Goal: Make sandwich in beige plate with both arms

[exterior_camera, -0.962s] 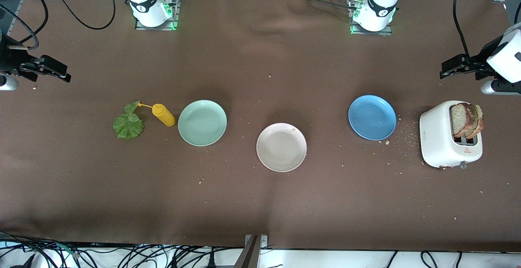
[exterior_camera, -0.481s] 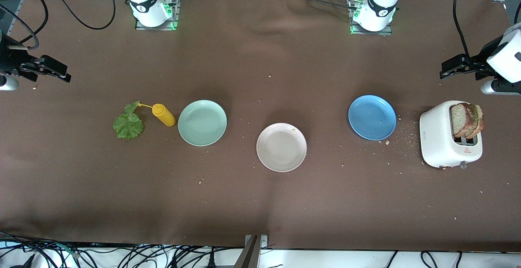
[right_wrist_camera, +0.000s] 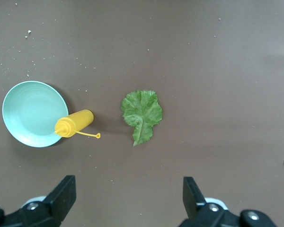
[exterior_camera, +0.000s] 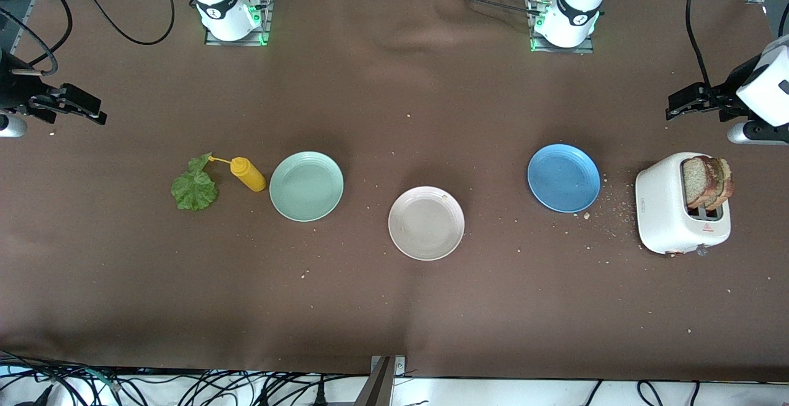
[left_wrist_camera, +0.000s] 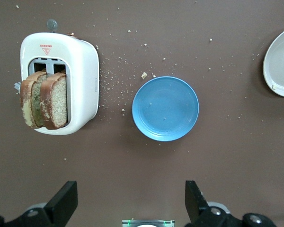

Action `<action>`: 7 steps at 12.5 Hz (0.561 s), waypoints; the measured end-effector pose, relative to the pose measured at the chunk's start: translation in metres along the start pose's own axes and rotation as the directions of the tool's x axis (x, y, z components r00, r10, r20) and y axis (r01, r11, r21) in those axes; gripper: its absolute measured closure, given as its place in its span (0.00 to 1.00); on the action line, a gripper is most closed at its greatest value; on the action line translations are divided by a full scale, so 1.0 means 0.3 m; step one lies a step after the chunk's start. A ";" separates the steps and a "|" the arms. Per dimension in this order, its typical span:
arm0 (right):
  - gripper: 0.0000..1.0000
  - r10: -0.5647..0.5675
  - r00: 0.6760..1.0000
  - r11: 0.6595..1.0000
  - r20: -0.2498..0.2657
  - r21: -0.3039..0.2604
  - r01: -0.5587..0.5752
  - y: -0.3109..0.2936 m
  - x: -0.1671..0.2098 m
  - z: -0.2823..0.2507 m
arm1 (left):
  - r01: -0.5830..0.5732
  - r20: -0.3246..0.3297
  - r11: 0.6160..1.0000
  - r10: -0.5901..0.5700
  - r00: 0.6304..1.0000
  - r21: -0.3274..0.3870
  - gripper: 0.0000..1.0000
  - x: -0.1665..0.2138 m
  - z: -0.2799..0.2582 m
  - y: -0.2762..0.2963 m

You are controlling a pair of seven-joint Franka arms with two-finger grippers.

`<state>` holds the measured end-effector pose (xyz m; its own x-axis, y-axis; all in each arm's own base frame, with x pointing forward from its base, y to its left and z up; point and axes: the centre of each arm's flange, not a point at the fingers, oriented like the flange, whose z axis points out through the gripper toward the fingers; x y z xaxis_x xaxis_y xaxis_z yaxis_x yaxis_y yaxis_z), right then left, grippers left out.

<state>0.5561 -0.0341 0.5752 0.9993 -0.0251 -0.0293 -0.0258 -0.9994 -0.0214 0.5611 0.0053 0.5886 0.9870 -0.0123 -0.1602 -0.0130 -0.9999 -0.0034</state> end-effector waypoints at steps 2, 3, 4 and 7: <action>0.00 0.001 1.000 1.000 0.000 0.000 -0.001 0.001 0.000 0.000 | 0.000 0.003 1.000 0.000 1.000 0.000 0.00 0.004 0.006 0.000; 0.00 0.001 1.000 1.000 0.000 0.000 -0.001 0.001 0.000 0.000 | 0.000 0.004 1.000 0.000 1.000 0.000 0.00 0.004 0.007 0.000; 0.00 0.001 1.000 1.000 0.000 0.000 -0.001 0.001 0.000 0.001 | 0.000 0.004 1.000 0.000 1.000 0.000 0.00 0.004 0.007 0.000; 0.00 0.005 1.000 1.000 0.000 0.000 -0.005 0.009 0.000 0.001 | 0.000 0.004 1.000 0.000 1.000 0.000 0.00 0.005 0.007 0.000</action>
<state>0.5560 -0.0369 0.5750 0.9991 -0.0301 -0.0297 -0.0307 -0.9993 -0.0214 0.5621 0.0052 0.5863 0.9864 -0.0124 -0.1641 -0.0131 -0.9999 -0.0034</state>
